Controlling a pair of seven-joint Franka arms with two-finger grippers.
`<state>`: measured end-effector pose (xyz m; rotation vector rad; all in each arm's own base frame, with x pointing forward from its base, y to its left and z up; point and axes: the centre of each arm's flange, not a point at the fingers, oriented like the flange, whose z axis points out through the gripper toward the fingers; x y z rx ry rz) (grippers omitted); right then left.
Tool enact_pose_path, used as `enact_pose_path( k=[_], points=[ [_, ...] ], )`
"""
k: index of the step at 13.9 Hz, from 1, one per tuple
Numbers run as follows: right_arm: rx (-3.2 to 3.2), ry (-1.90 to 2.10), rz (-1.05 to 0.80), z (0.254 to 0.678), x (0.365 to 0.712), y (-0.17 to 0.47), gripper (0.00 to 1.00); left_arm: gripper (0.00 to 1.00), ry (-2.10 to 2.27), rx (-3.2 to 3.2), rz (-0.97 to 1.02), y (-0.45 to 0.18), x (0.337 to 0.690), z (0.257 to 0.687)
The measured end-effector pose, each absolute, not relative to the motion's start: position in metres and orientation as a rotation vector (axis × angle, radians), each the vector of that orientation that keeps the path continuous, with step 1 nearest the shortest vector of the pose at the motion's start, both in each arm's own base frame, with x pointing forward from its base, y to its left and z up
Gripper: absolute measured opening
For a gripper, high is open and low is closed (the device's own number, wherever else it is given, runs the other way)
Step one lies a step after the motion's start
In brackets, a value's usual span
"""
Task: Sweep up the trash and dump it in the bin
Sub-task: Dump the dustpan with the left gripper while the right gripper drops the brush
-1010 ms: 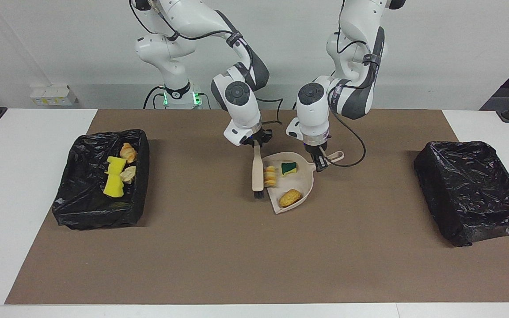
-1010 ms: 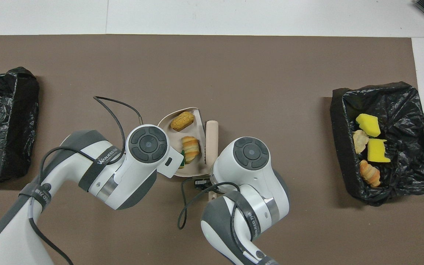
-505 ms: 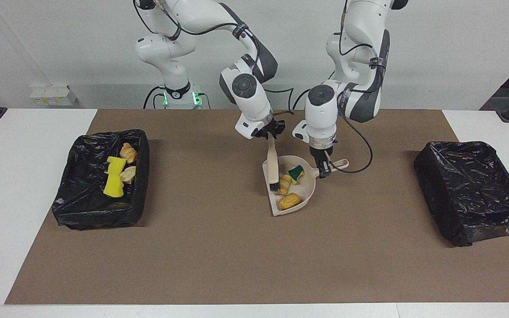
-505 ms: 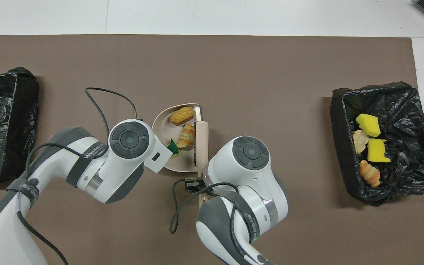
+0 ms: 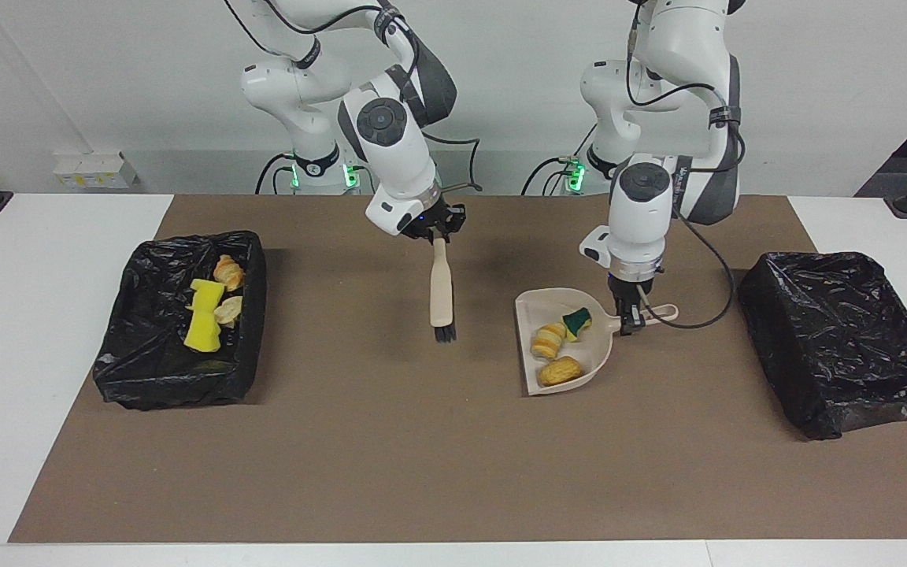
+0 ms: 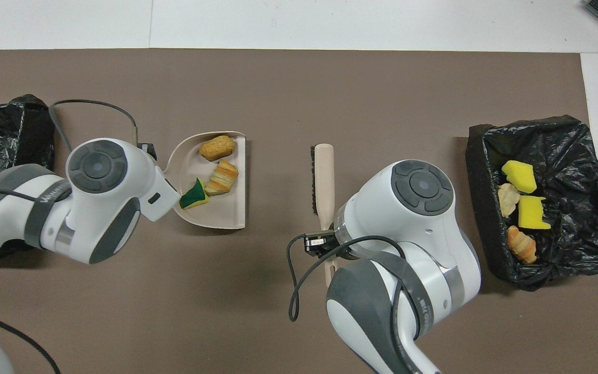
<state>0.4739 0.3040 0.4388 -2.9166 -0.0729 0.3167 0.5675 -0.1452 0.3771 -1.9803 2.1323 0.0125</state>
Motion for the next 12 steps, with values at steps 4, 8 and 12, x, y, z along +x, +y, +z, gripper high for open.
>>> enact_pose_path(
  k=[4, 8, 12],
  points=[
    [-2.945, -0.108, 0.378, 0.436, 0.430, 0.358, 0.27, 0.31, 2.088, -2.006, -0.088, -0.037, 0.597, 0.433],
    [-3.005, -0.064, 0.466, 0.413, 0.365, 0.423, 0.27, 0.31, 2.038, -2.057, -0.092, 0.065, 0.604, 0.481],
    [-3.031, -0.073, 0.505, 0.356, 0.328, 0.459, 0.27, 0.31, 1.956, -2.111, -0.079, 0.196, 0.597, 0.530]
  ],
)
